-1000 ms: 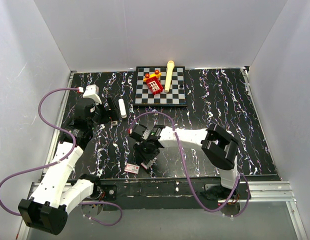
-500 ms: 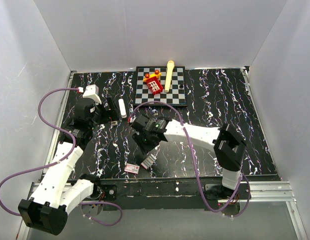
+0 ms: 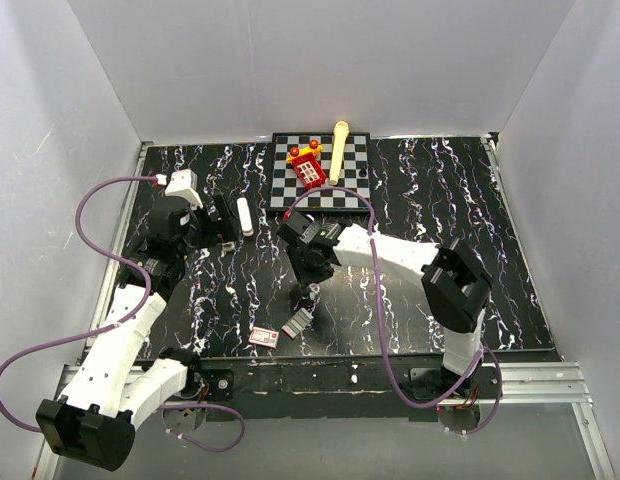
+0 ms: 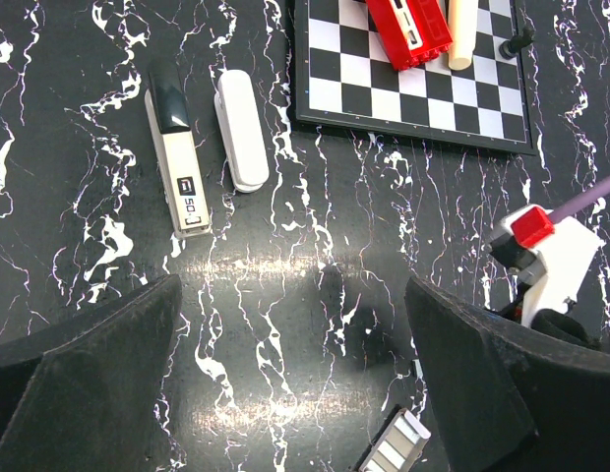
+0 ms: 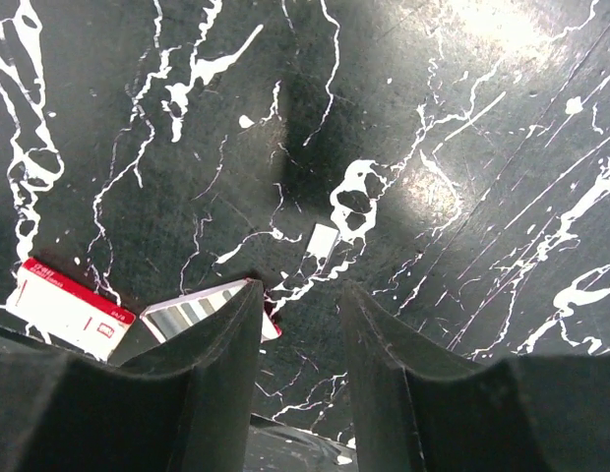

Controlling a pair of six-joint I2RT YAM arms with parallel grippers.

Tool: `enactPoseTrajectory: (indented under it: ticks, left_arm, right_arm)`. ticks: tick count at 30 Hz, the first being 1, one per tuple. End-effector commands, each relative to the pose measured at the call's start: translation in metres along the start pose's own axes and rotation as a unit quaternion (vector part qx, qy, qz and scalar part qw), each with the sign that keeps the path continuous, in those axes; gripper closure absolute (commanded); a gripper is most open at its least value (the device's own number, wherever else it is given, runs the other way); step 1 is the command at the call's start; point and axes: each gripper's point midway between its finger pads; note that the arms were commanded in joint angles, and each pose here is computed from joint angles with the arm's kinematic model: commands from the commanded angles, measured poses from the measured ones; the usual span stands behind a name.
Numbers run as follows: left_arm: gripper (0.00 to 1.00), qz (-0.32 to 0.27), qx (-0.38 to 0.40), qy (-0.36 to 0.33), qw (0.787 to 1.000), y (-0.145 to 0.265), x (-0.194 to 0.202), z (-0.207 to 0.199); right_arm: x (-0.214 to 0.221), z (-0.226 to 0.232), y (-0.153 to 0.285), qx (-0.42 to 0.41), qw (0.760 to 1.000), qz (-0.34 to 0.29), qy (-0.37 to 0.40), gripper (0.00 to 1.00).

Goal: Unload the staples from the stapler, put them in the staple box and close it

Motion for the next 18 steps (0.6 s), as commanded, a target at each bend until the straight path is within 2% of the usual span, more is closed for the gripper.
enactPoseTrajectory:
  ticks: [1, 18]
  left_arm:
    - [0.02, -0.009, 0.001, 0.002, 1.000, 0.004, -0.003, 0.000]
    - [0.02, -0.011, 0.005, 0.002, 1.000, 0.005, -0.004, -0.001]
  right_arm:
    - [-0.005, -0.004, -0.007, 0.020, 0.999, 0.000, -0.043, 0.54]
    - [0.015, -0.012, -0.036, 0.058, 0.993, 0.042, -0.095, 0.53]
Point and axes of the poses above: each gripper's point midway between its finger pads, its own y axis back along the fingers, its own z axis along the line the jaws close on, x = y × z, and after that the axes turned 7 degrees about -y, right-handed
